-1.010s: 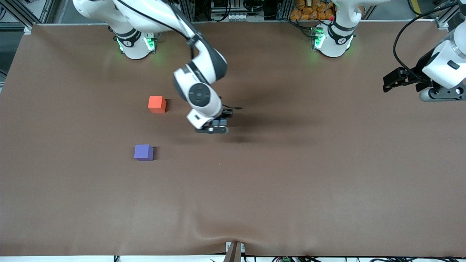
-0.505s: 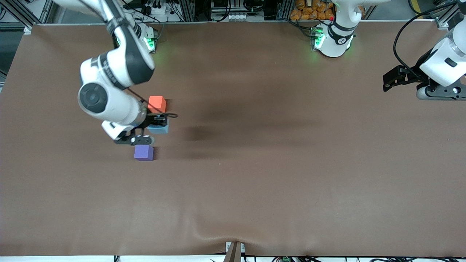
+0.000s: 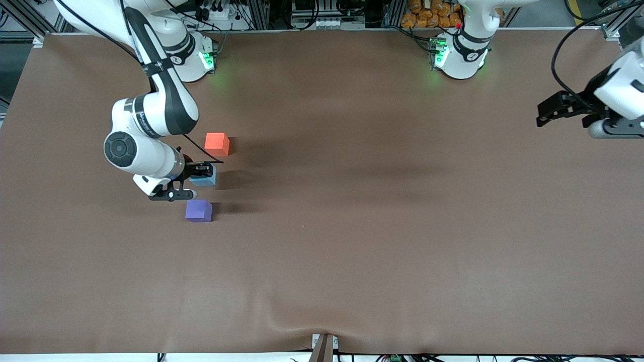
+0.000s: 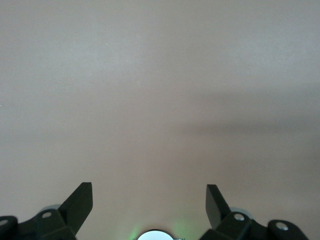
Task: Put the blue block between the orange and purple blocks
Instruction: 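Lift the cube with the right gripper toward the orange cube, then lower the cube between the orange and purple cubes, open the right gripper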
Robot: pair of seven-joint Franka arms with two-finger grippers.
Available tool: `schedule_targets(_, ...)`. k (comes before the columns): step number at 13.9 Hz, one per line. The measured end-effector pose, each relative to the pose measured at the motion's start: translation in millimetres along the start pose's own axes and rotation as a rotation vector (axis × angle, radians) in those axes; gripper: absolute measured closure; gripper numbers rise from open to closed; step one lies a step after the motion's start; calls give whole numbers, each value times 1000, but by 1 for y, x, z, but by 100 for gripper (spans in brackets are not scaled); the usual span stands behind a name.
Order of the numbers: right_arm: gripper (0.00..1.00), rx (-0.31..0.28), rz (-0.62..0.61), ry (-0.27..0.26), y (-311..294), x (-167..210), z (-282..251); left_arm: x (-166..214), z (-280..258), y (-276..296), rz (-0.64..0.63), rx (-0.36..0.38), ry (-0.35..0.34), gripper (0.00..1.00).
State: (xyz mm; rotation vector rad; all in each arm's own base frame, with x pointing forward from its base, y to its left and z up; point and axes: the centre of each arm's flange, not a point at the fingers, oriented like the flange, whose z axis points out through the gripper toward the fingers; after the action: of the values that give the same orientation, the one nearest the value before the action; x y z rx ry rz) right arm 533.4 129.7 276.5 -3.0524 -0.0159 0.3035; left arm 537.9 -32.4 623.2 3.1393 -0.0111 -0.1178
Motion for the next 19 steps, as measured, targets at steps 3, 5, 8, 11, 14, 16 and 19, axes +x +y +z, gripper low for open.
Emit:
schedule_targets(3,48,-4,1,24,3,-10,24,2,2,-2,-3,-2,-2,0)
schedule_targets(5,48,-5,8,16,6,-14,35,5,6,4,8,-1,-3,0)
schedule_targets(8,48,-2,17,10,7,-15,44,8,9,11,21,-1,-3,0)
schedule_targets(11,48,3,31,4,10,-15,54,9,16,9,17,-1,-14,0)
schedule_targets(14,48,37,73,13,11,-11,65,12,16,7,13,-2,0,0)
schedule_targets(16,48,40,82,11,12,-10,73,13,17,7,13,-1,1,0)
schedule_targets(19,48,42,81,12,12,-10,72,14,18,5,11,-2,0,0)
